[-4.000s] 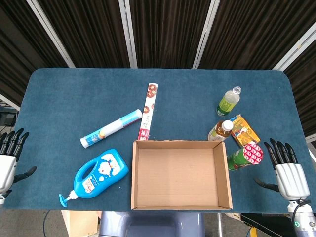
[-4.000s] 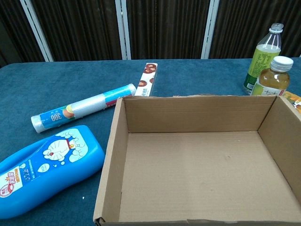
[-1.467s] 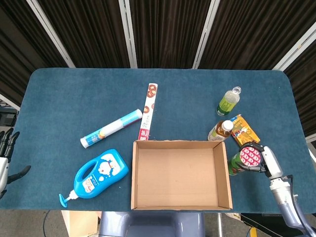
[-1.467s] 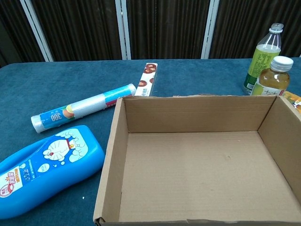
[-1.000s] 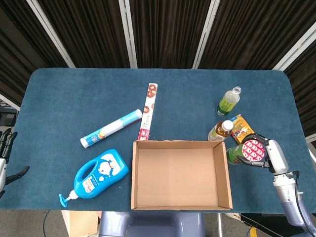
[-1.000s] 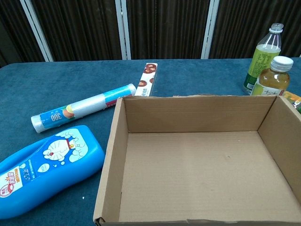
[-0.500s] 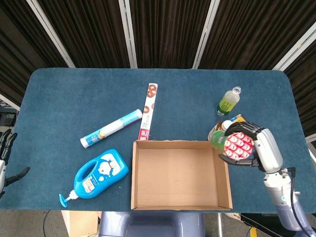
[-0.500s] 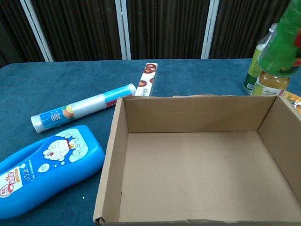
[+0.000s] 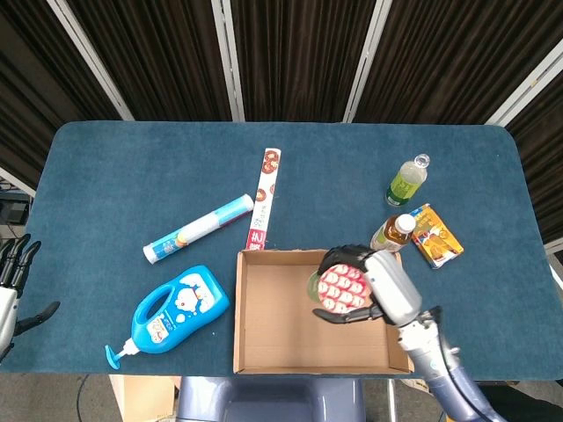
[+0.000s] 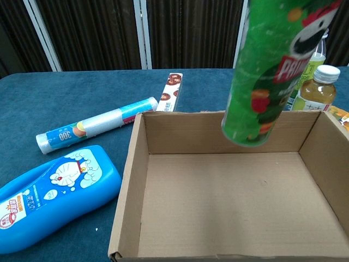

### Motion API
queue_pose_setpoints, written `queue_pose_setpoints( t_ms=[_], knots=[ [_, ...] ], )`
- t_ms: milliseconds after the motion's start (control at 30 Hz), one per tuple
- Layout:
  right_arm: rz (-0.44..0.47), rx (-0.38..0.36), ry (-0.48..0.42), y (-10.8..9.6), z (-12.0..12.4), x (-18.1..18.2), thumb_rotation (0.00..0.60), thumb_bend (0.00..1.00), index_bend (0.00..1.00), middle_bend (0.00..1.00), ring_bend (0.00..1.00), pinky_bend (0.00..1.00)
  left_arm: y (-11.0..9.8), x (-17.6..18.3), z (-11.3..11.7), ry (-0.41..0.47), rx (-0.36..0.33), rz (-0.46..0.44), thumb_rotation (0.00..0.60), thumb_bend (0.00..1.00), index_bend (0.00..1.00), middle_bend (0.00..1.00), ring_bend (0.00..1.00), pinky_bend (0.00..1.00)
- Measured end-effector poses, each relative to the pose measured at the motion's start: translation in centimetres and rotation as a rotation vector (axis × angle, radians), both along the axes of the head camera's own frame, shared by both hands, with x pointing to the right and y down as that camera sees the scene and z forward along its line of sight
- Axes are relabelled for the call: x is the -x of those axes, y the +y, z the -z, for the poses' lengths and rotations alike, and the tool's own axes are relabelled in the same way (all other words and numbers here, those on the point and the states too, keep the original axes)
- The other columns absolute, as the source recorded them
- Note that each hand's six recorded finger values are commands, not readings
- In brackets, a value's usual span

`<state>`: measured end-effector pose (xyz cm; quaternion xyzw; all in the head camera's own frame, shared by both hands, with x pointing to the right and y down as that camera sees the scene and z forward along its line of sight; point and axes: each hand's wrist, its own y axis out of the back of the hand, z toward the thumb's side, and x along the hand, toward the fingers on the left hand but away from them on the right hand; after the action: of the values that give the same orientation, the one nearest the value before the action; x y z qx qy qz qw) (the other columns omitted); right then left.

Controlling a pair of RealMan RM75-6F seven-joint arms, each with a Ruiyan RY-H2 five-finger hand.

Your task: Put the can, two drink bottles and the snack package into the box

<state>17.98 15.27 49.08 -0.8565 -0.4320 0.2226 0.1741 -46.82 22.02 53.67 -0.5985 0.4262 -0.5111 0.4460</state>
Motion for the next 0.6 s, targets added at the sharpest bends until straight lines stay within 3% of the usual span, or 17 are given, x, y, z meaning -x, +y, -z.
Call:
queue_pose_setpoints(
  t_ms=[67, 200, 600],
  knots=[
    [0.034, 0.038, 0.01, 0.6, -1.0, 0.7, 0.6, 0.0, 0.0, 0.0, 0.0, 0.25, 0.0, 0.1, 0.1, 0.004, -0.004, 0.002, 0.6, 0.05, 0.0, 0.0, 0.0, 0.05],
    [0.08, 0.053, 0.048, 1.0, -2.0, 1.3, 0.6, 0.0, 0.0, 0.0, 0.0, 0.17, -0.1, 0.4, 0.2, 0.005, -0.004, 0.01, 0.6, 0.05, 0.0, 0.0, 0.0, 0.05],
    [0.007, -0.015, 0.131, -1.4, -1.4, -0.7, 0.6, 0.0, 0.0, 0.0, 0.0, 0.12, -0.1, 0.5, 0.3, -0.001, -0.011, 0.019, 0.6, 0.05, 0.0, 0.0, 0.0, 0.05]
  ],
)
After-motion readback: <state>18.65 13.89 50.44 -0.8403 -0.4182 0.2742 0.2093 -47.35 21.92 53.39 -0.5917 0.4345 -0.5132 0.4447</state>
